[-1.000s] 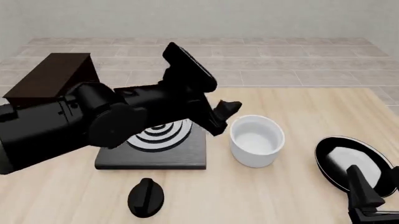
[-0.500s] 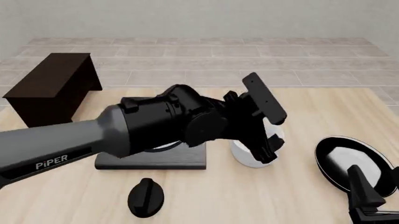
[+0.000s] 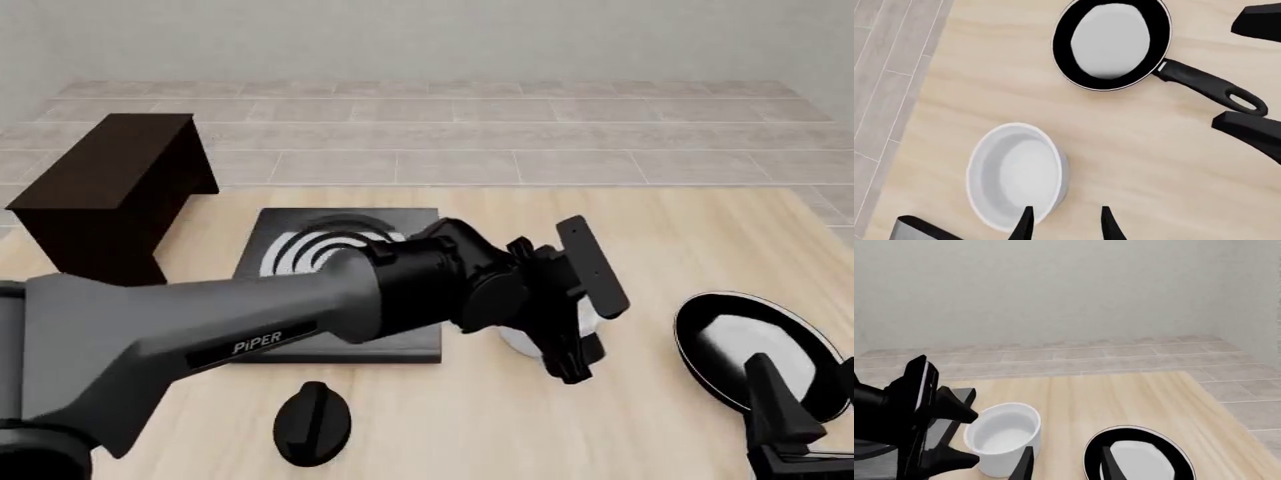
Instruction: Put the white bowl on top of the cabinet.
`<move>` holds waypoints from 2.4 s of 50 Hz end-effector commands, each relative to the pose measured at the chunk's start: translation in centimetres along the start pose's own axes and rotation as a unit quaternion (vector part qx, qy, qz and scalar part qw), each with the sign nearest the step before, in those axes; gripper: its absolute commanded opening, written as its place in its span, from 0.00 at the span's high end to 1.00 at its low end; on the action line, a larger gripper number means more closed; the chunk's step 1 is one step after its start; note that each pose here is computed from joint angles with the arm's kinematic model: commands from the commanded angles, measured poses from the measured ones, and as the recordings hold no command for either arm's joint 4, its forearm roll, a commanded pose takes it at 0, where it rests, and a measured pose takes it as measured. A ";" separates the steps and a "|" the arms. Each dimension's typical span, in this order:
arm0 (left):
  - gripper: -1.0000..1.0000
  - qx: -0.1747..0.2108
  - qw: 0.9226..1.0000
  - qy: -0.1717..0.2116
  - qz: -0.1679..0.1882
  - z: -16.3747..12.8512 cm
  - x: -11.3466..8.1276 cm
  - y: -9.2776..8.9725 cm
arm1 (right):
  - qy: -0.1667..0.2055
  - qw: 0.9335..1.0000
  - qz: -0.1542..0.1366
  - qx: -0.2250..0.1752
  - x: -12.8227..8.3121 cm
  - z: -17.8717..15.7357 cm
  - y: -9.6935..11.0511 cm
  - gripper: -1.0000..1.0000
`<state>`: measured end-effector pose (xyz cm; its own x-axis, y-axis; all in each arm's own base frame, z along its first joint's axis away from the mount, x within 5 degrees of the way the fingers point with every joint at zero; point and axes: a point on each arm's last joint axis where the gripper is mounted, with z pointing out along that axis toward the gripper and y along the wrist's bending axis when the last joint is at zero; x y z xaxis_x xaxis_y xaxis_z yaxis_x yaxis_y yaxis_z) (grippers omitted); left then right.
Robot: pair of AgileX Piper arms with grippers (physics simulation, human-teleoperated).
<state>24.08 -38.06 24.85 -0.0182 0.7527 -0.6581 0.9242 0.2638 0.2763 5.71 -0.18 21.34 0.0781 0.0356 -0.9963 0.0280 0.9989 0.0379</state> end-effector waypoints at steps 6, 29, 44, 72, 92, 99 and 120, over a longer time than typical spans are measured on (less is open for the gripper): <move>0.00 0.000 1.000 0.027 0.014 3.1 1.8 0.9 | 0.000 1.000 0.000 0.000 0.0 0.0 0.0 0.00; 0.00 -0.005 0.999 0.042 0.028 4.9 2.5 2.4 | 0.002 1.000 0.001 0.001 0.0 0.0 0.0 0.00; 0.00 0.006 0.998 0.056 0.031 6.0 3.0 1.7 | 0.002 1.000 0.001 0.001 0.0 0.1 0.0 0.00; 0.00 0.027 0.994 0.098 0.032 9.1 5.6 0.6 | 0.003 1.000 0.004 0.004 0.0 0.1 0.0 0.00; 1.00 0.029 0.994 0.098 0.043 7.9 4.8 0.9 | 0.002 1.000 0.005 0.004 0.0 0.0 0.0 0.00; 1.00 0.005 0.995 0.080 0.063 6.6 4.3 3.5 | 0.002 1.000 0.005 0.004 0.0 0.0 0.0 0.00; 1.00 -0.041 0.994 0.043 0.086 1.3 2.6 7.2 | 0.003 1.000 0.006 0.003 0.1 0.1 0.0 0.00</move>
<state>30.75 -36.27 21.08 0.0601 0.8533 -0.5179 0.9093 0.1672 0.3810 5.78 -0.22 21.30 0.0731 0.0476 -0.9962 0.0342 0.9982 0.0502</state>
